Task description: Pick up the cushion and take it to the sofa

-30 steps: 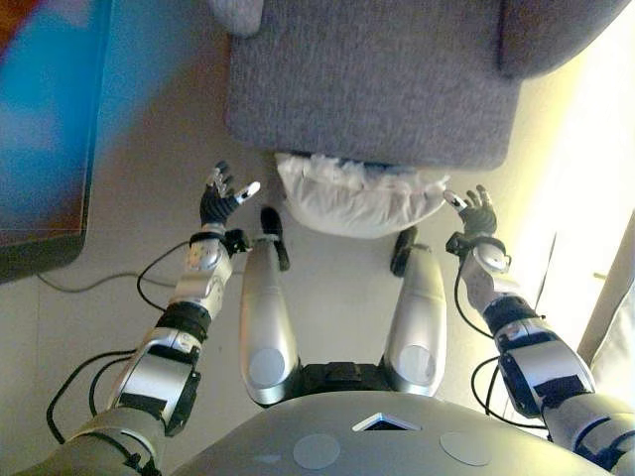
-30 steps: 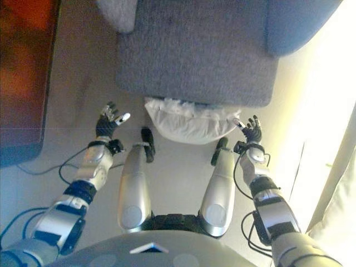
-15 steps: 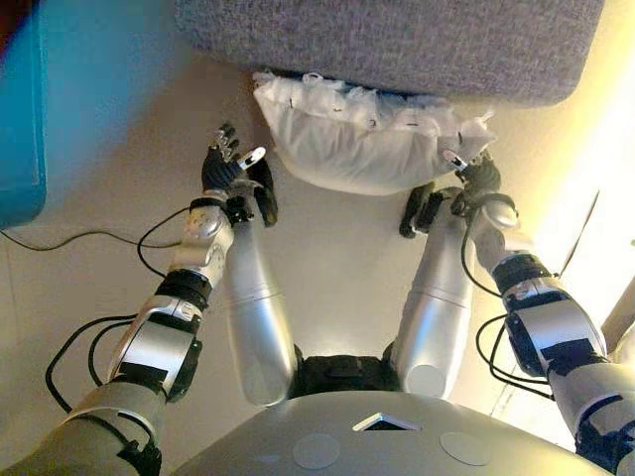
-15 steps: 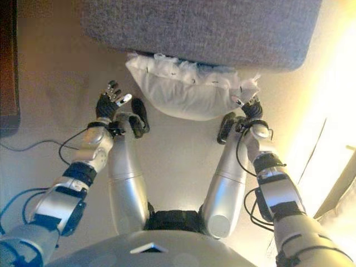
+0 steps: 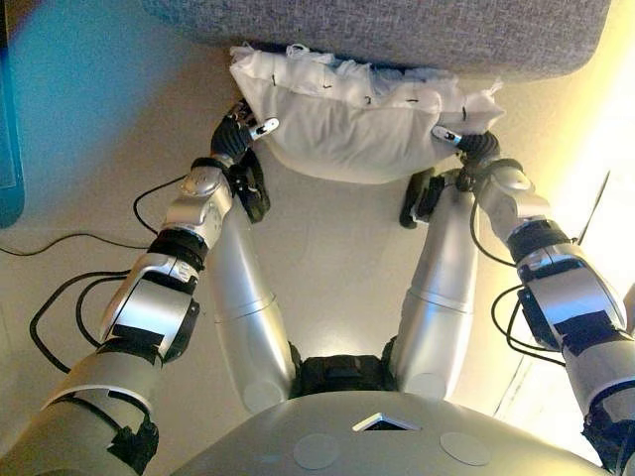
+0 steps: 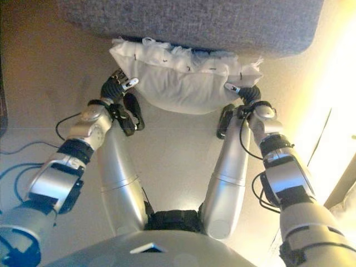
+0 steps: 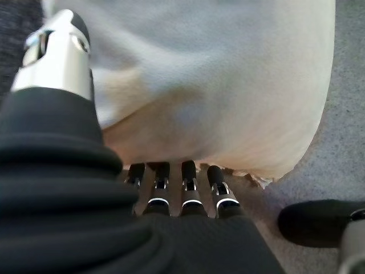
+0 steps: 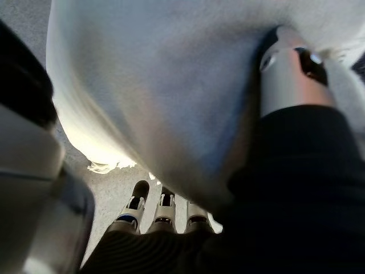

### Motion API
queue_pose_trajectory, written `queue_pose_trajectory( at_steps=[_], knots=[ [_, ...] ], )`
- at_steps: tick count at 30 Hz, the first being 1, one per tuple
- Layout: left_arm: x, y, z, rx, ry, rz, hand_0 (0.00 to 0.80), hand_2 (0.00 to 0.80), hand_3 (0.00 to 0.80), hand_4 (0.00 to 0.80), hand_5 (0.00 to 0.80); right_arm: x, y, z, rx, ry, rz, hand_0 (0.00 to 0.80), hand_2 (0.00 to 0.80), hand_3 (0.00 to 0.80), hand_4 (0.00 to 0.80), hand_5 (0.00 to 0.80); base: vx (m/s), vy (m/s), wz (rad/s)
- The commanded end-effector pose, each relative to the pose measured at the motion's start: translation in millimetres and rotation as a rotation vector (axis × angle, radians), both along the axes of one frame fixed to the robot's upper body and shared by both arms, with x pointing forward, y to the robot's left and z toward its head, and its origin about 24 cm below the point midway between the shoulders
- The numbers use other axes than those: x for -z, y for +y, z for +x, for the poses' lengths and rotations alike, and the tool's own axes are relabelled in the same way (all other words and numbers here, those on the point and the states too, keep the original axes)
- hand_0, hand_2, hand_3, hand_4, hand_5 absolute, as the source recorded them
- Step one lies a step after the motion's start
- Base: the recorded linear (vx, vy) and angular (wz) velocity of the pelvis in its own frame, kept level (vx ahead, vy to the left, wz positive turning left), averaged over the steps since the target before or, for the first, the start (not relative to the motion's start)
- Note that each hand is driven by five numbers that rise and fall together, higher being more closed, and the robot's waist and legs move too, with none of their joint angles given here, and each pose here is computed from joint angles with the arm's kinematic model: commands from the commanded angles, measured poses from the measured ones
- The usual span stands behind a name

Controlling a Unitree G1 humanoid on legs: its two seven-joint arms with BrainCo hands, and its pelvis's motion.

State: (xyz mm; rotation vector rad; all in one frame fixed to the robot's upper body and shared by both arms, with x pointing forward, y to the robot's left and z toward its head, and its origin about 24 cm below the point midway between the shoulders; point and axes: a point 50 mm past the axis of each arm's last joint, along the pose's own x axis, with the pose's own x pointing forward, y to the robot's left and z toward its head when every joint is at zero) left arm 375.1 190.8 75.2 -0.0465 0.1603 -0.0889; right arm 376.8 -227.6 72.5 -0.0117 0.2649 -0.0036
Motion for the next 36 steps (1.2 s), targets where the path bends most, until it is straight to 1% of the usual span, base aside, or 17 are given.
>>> queue_pose_trajectory(
  at_steps=[1,3,4,5,6,7,8,9,13,17,20,23,25,29,32,35,36],
  knots=[
    [-11.8,2.8,7.2,0.008,-0.008,-0.004,0.0,0.0,0.0,0.0,0.0,3.2,6.4,-0.8,-0.049,0.006,-0.019,0.0,0.0,0.0,0.0,0.0,-0.007,-0.018,-0.1],
    [-22.4,2.9,11.8,0.016,-0.028,-0.01,0.0,0.0,0.0,0.0,0.0,-4.1,11.0,2.3,-0.062,-0.025,-0.019,0.0,0.0,0.0,0.0,0.0,-0.002,-0.022,-0.08],
    [-27.5,1.4,13.5,0.028,-0.043,-0.01,0.0,0.0,0.0,0.0,0.0,-7.7,12.7,3.4,-0.067,-0.041,-0.019,0.119,0.119,0.119,0.119,0.119,0.0,0.0,0.0],
    [-32.4,-1.7,14.8,0.036,-0.059,-0.011,0.0,0.0,0.0,0.0,0.0,-10.2,14.9,3.8,-0.073,-0.055,-0.023,0.373,0.373,0.373,0.373,0.373,0.0,0.0,0.0],
    [-36.3,-4.6,15.9,0.046,-0.068,-0.019,0.0,0.0,0.0,0.0,0.0,-12.3,17.2,4.3,-0.083,-0.064,-0.028,0.8,0.8,0.8,0.8,0.8,0.0,0.0,0.0],
    [-39.0,-8.1,16.8,0.061,-0.072,-0.027,0.188,0.188,0.188,0.188,0.188,-14.0,18.8,4.8,-0.089,-0.069,-0.033,0.8,0.8,0.8,0.8,0.8,0.0,0.0,0.0],
    [-41.8,-14.0,17.8,0.09,-0.071,-0.029,0.765,0.765,0.765,0.765,0.765,-15.3,20.8,5.0,-0.095,-0.073,-0.046,0.8,0.8,0.8,0.8,0.8,0.0,0.0,0.0],
    [-44.1,-19.7,18.9,0.115,-0.062,-0.024,0.8,0.8,0.8,0.8,0.8,-16.1,22.3,5.2,-0.096,-0.071,-0.046,0.8,0.8,0.8,0.8,0.8,-0.002,0.015,-0.04],
    [-48.1,-43.7,19.9,0.195,-0.064,-0.026,0.8,0.8,0.8,0.8,0.8,-11.0,31.3,4.7,-0.106,-0.047,-0.009,0.8,0.8,0.8,0.8,0.8,0.0,0.005,0.0],
    [-37.6,-54.2,15.3,0.197,-0.056,0.002,0.8,0.8,0.8,0.8,0.8,-4.6,37.1,2.1,-0.085,-0.051,-0.024,0.8,0.8,0.8,0.8,0.8,0.031,0.023,-0.04],
    [-30.3,-52.8,10.2,0.182,-0.054,-0.011,0.8,0.8,0.8,0.8,0.8,-0.6,34.9,-3.0,-0.042,-0.076,0.003,0.8,0.8,0.8,0.8,0.8,0.058,0.041,-0.1],
    [-21.4,-53.2,3.1,0.171,-0.07,-0.014,0.8,0.8,0.8,0.8,0.8,-4.1,39.7,-9.5,0.015,-0.169,0.032,0.8,0.8,0.8,0.8,0.8,0.073,0.055,-0.03],
    [-17.4,-52.2,-4.6,0.159,-0.095,-0.075,0.8,0.8,0.8,0.8,0.8,-8.1,45.3,-18.0,0.033,-0.239,0.058,0.8,0.8,0.8,0.8,0.8,0.081,0.056,-0.04],
    [-8.3,-54.5,-19.4,0.153,-0.147,-0.11,0.8,0.8,0.8,0.8,0.8,-6.9,49.5,-31.2,0.017,-0.312,0.099,0.8,0.8,0.8,0.8,0.8,0.022,0.045,0.01],
    [-7.6,-53.9,-23.7,0.139,-0.187,-0.113,0.8,0.8,0.8,0.8,0.8,-3.8,49.0,-35.6,-0.009,-0.326,0.088,0.8,0.8,0.8,0.8,0.8,0.01,0.037,-0.17],
    [-4.1,-50.3,-30.9,0.129,-0.199,-0.143,0.8,0.8,0.8,0.8,0.8,6.0,42.5,-46.8,-0.014,-0.33,0.137,0.8,0.8,0.8,0.8,0.8,0.125,0.004,0.06],
    [-2.0,-46.1,-35.1,0.123,-0.207,-0.155,0.8,0.8,0.8,0.8,0.8,11.0,39.8,-53.6,-0.009,-0.333,0.18,0.8,0.8,0.8,0.8,0.8,0.27,-0.036,0.42]
  ],
)
